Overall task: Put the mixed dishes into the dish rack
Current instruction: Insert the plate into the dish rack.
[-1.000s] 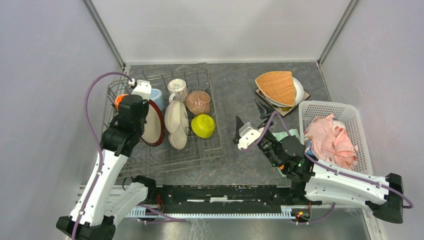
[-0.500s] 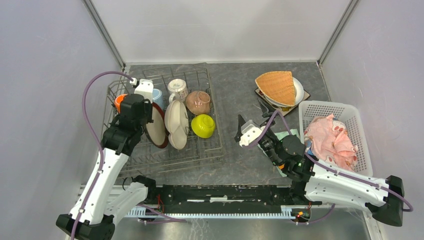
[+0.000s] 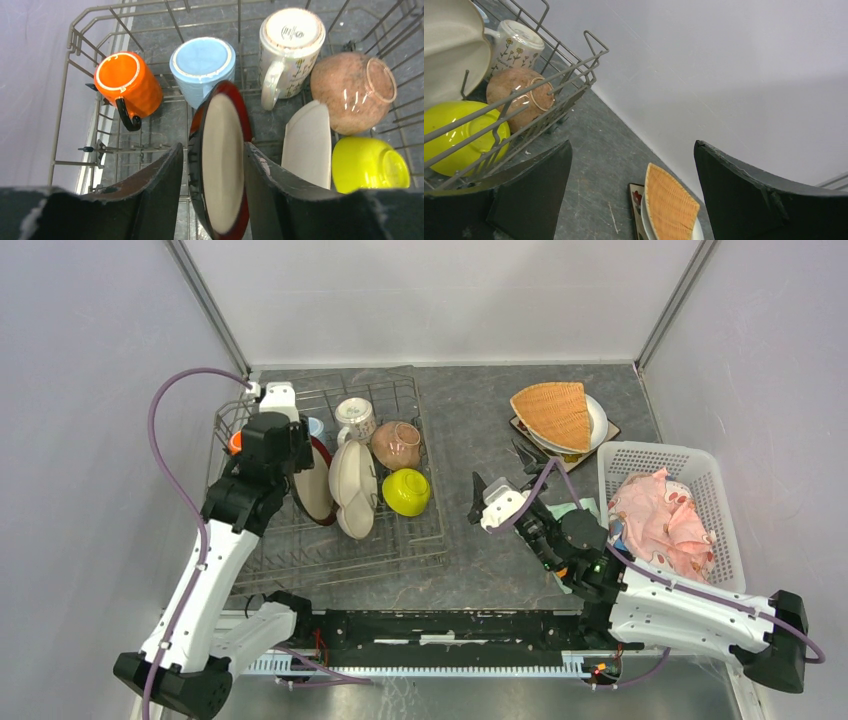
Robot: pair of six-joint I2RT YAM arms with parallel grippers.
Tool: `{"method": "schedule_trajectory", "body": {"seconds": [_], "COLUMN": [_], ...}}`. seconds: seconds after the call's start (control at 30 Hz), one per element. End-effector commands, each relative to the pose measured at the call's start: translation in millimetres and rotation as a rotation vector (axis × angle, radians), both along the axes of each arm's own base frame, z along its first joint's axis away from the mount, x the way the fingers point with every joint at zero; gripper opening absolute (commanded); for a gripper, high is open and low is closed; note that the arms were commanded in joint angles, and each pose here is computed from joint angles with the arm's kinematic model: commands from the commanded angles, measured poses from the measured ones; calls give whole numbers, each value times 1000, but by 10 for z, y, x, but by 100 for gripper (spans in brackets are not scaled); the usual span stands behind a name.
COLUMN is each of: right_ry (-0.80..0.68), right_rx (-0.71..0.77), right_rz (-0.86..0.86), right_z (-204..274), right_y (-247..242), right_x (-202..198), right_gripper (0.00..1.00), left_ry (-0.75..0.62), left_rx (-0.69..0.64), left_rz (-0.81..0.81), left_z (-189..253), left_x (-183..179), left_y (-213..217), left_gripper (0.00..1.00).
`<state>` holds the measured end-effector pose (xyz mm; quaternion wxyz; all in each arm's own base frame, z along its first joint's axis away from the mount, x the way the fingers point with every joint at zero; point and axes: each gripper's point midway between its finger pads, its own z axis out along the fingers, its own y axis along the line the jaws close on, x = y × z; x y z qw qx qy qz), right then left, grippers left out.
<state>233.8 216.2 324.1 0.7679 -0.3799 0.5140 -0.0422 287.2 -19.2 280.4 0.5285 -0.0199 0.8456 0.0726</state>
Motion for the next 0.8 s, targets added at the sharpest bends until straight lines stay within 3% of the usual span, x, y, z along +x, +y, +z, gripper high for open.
{"method": "schedule_trajectory", "body": {"seconds": [0.0, 0.13, 0.4, 0.6, 0.77], "right_ry": [35, 61, 57, 58, 54], "right_rx": [108, 95, 87, 79, 79], "right_rz": [32, 66, 79, 75, 57], "right_z": [99, 70, 113, 94, 77], "right_y": [66, 167, 189, 153, 86], "right_x": [-6, -15, -22, -36, -38], "right_gripper": [98, 98, 98, 98, 98], "left_ry": [-92, -84, 39, 119, 147], "left_rx": [-96, -94, -76, -73, -86], "left_rz": [82, 147, 211, 227, 204], "left_z": [381, 369, -86, -434, -545], "left_x": [82, 154, 266, 324, 305], "left_y": [21, 142, 320, 340, 295], "left_gripper": [57, 60, 65, 64, 58]}}
